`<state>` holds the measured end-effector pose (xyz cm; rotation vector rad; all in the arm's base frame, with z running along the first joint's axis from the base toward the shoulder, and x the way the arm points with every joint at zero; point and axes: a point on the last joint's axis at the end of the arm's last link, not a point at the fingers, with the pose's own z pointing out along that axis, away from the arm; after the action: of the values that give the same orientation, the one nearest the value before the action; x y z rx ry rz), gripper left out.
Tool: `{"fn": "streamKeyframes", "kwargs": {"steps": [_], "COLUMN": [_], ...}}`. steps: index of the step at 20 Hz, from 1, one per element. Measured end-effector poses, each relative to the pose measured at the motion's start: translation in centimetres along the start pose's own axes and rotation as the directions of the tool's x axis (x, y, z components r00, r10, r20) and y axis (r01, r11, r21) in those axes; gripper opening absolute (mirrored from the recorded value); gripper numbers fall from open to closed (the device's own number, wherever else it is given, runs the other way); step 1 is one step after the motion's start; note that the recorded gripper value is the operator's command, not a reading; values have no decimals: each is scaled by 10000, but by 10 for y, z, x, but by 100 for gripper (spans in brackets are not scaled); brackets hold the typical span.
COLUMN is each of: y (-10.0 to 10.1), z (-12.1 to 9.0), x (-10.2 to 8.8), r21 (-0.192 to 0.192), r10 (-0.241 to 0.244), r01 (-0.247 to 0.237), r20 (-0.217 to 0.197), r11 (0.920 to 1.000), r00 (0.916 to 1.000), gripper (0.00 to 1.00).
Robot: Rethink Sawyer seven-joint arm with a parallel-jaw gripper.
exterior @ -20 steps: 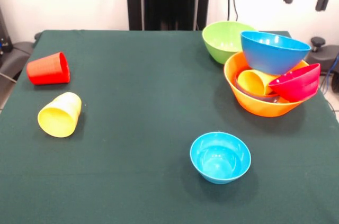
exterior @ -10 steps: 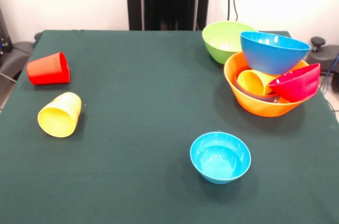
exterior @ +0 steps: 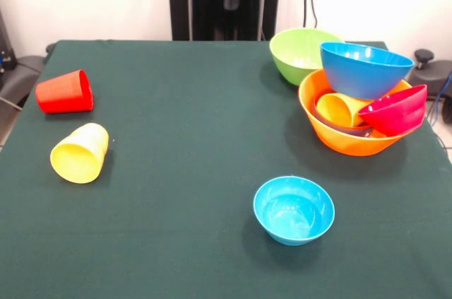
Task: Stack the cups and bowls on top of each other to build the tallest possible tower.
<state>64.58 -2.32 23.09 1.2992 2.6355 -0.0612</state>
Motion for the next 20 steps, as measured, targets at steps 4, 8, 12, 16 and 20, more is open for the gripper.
{"fn": "streamKeyframes", "kwargs": {"steps": [4, 8, 12, 16, 20], "y": [-1, 13, 27, 31, 33], "z": [18, 36, 51, 65, 84], "x": [5, 20, 36, 47, 62], "r21": [107, -76, -277, -299, -201], "r10": [-509, -1117, -1593, -1917, -2320], "r01": [509, 1117, 1591, 1908, 2312], "r20": [-28, 51, -70, -292, -553], "r11": [9986, 9937, 9869, 9812, 9727], "r00": [9987, 9937, 9872, 9810, 9711], "gripper": [100, 100, 100, 100, 100]}}
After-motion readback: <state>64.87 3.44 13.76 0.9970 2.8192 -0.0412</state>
